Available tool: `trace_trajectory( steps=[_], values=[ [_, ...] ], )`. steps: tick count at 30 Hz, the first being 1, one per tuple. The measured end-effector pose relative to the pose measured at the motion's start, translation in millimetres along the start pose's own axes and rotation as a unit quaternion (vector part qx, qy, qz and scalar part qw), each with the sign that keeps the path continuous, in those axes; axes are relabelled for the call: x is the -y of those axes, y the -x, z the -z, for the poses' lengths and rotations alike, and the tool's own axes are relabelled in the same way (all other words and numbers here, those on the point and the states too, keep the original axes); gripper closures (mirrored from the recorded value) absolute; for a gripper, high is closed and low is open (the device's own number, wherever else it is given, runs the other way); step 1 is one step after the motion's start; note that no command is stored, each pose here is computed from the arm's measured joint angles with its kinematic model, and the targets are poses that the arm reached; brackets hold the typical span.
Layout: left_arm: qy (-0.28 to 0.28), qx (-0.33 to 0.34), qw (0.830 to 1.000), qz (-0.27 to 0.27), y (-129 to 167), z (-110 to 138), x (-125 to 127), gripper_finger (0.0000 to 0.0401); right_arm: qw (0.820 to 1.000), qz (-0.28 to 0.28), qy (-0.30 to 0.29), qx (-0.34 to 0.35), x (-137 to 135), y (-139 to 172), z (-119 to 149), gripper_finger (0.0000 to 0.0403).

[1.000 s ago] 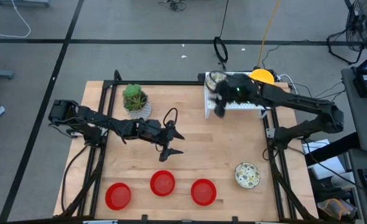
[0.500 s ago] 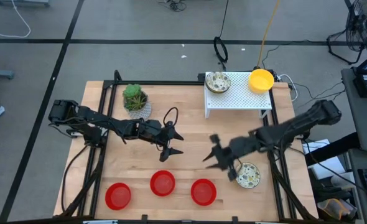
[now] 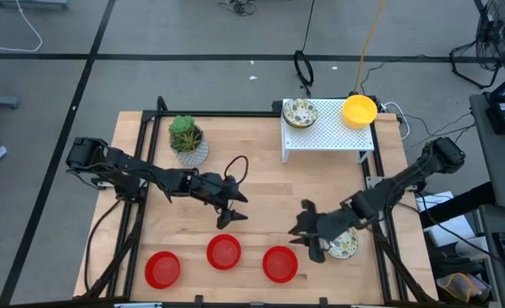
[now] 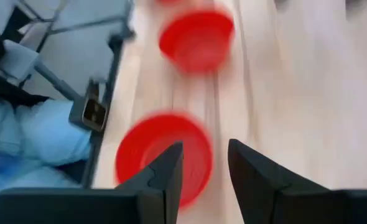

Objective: Pick & Place Mini bowls
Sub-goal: Stack the white patterned bowl on the white patterned bowls on the shelf

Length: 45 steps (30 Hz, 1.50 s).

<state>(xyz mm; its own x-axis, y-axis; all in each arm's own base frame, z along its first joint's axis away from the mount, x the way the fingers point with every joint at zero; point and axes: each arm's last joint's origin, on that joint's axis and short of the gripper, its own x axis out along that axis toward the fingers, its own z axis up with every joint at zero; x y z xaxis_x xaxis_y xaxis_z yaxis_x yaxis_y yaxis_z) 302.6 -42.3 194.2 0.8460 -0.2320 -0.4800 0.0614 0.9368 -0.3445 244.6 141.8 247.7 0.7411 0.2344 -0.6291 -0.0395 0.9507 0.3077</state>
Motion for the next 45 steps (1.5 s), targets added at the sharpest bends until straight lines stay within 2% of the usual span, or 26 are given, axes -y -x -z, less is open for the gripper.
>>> trace_trajectory(
  steps=[3,6,9,12,16,21,27,35,40,45],
  values=[
    [-0.004,-0.001,1.0,-0.001,0,2,4,0.0082,0.994,0.012,-0.096,-0.046,-5,3,12,0.0286],
    [-0.006,0.003,1.0,-0.011,-1,2,6,0.0082,0.978,0.017,-0.191,-0.085,-11,7,22,0.0285],
    [-0.003,0.003,1.0,-0.012,-1,3,8,0.0082,0.941,0.044,-0.302,-0.148,-13,10,36,0.0285],
    [0.001,0.002,1.0,-0.01,-1,3,9,0.0082,0.909,0.1,-0.366,-0.173,-9,13,46,0.0285],
    [0.008,0.0,1.0,-0.005,-1,5,13,0.0082,0.894,0.136,-0.387,-0.181,-6,16,51,0.0285],
    [0.002,-0.004,1.0,0.005,-2,8,20,0.0082,0.887,0.155,-0.401,-0.172,-5,13,53,0.0285],
    [-0.004,-0.008,1.0,0.012,-2,10,25,0.0082,0.859,0.192,-0.431,-0.2,-3,2,63,0.0285],
    [-0.006,-0.008,1.0,0.013,-2,10,26,0.0082,0.843,0.225,-0.424,-0.245,-1,-14,75,0.0289],
    [-0.006,-0.008,1.0,0.013,-2,10,26,0.0082,0.83,0.271,-0.408,-0.266,4,-13,83,0.0289],
    [-0.006,-0.008,1.0,0.013,-2,10,26,0.0082,0.832,0.285,-0.385,-0.279,7,-10,85,0.0305]
  ],
)
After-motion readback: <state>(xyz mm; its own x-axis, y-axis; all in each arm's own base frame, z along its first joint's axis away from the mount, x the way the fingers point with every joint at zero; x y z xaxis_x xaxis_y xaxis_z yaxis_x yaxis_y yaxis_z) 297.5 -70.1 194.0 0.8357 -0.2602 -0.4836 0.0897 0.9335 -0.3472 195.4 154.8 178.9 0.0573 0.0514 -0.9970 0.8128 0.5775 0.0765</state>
